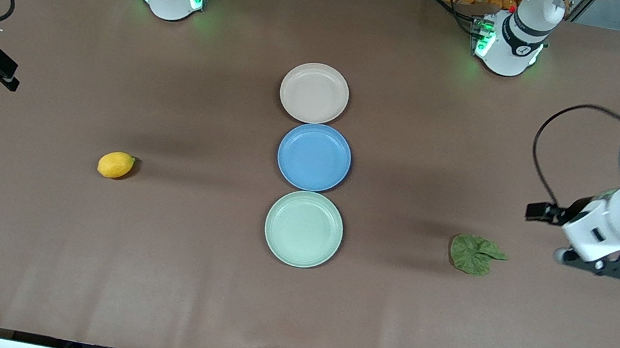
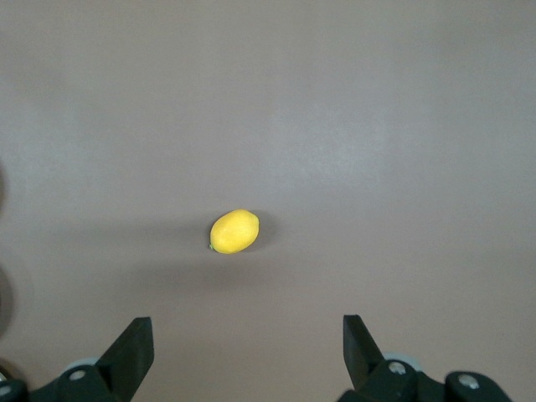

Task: Place lemon and lettuce in plates

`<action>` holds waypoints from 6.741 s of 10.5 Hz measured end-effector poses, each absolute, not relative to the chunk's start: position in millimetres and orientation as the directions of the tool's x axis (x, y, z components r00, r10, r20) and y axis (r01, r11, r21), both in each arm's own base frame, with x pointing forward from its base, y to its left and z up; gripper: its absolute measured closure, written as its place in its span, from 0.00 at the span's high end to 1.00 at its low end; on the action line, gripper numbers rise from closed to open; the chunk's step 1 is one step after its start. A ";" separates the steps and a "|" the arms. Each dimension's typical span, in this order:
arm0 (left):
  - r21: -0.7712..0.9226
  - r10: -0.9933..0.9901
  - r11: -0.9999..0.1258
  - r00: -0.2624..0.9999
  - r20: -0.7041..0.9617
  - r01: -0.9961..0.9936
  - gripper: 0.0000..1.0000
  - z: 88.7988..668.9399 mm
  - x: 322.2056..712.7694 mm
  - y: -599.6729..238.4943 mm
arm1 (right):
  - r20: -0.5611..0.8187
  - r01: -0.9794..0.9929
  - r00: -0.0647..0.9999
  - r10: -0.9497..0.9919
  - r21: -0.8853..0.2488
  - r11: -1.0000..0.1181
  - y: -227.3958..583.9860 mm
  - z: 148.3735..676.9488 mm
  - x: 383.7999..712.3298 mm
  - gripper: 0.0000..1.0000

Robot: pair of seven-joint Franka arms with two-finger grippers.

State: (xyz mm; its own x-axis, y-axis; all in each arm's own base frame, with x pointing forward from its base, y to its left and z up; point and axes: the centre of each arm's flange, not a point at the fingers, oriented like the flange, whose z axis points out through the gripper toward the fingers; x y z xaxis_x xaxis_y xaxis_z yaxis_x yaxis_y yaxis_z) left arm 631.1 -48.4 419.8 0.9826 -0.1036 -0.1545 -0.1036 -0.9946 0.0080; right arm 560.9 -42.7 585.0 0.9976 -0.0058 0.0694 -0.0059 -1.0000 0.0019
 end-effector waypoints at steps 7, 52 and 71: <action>0.022 -0.116 -0.993 0.983 -0.141 -0.114 1.00 285.4 654.9 -59.0 | 0.077 -0.007 0.997 -0.007 0.006 -1.000 -44.2 502.5 582.6 1.00; 0.415 0.343 -0.879 0.916 0.210 0.234 0.07 214.7 575.9 -454.9 | 0.009 -0.400 0.914 -0.405 -0.145 -0.905 -25.9 197.7 563.1 1.00; 0.090 0.142 -0.988 0.973 0.181 0.128 0.84 423.9 648.8 -261.9 | -0.203 -0.395 0.903 -0.379 -0.044 -0.918 235.3 268.0 500.0 0.74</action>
